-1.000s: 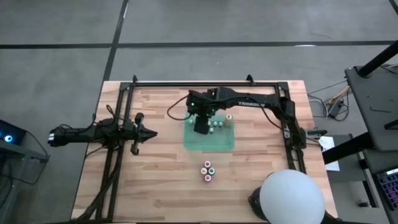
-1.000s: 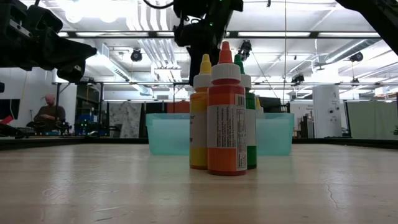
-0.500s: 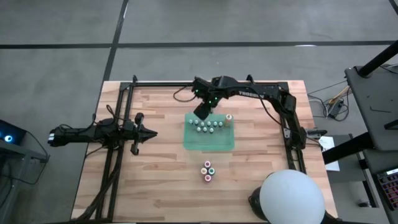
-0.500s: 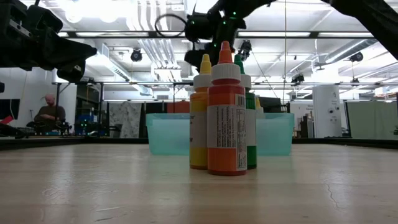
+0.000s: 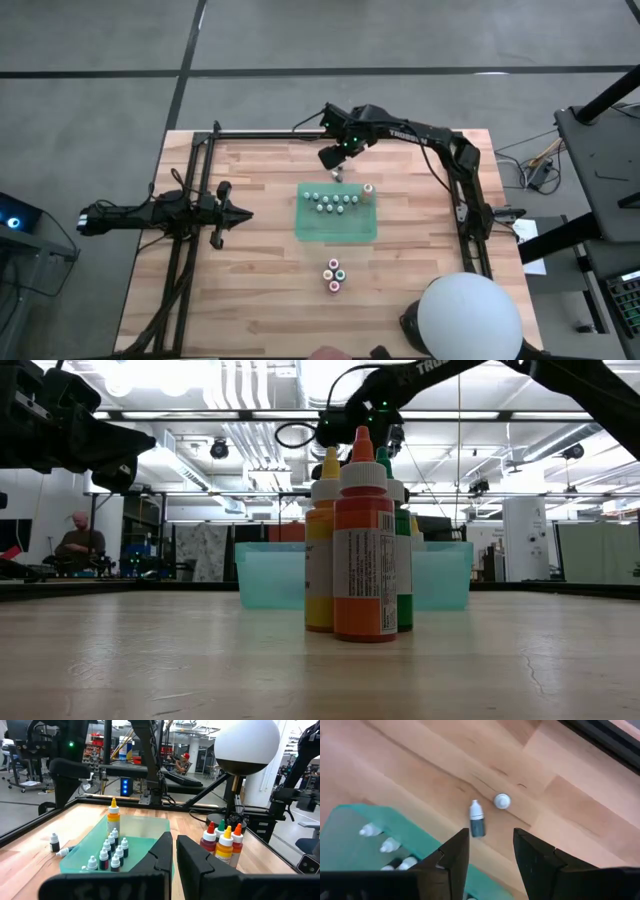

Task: Pick & Place food coloring
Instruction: Put the small violet food coloring bottle into the green container

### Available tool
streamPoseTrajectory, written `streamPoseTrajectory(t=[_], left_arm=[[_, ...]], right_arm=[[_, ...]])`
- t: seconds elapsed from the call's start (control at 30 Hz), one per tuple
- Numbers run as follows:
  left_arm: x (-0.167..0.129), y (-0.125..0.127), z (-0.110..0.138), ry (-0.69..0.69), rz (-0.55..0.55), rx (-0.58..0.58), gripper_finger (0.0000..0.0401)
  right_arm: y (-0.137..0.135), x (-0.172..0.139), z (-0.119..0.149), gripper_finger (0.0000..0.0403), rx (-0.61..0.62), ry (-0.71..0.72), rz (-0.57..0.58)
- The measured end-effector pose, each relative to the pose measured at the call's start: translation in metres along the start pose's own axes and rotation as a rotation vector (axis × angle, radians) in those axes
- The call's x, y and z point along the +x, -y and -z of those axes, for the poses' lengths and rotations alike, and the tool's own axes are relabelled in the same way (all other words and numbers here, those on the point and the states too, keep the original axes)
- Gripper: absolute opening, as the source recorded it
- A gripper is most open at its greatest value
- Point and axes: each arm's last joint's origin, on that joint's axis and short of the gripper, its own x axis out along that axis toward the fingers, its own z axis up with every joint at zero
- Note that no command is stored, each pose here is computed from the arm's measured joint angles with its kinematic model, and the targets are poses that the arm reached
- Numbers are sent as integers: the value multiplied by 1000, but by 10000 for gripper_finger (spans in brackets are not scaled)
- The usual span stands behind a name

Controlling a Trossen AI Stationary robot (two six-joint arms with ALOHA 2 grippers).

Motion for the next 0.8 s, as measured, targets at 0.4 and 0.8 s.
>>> streamPoseTrajectory(t=[0.4, 0.8], left_arm=[[0, 0, 0, 0, -1, 0, 0], [0, 0, 0, 0, 0, 0, 0]], right_arm=[[8, 20, -9, 182, 195, -50, 5], [-1, 25, -33, 208, 250, -74, -52]])
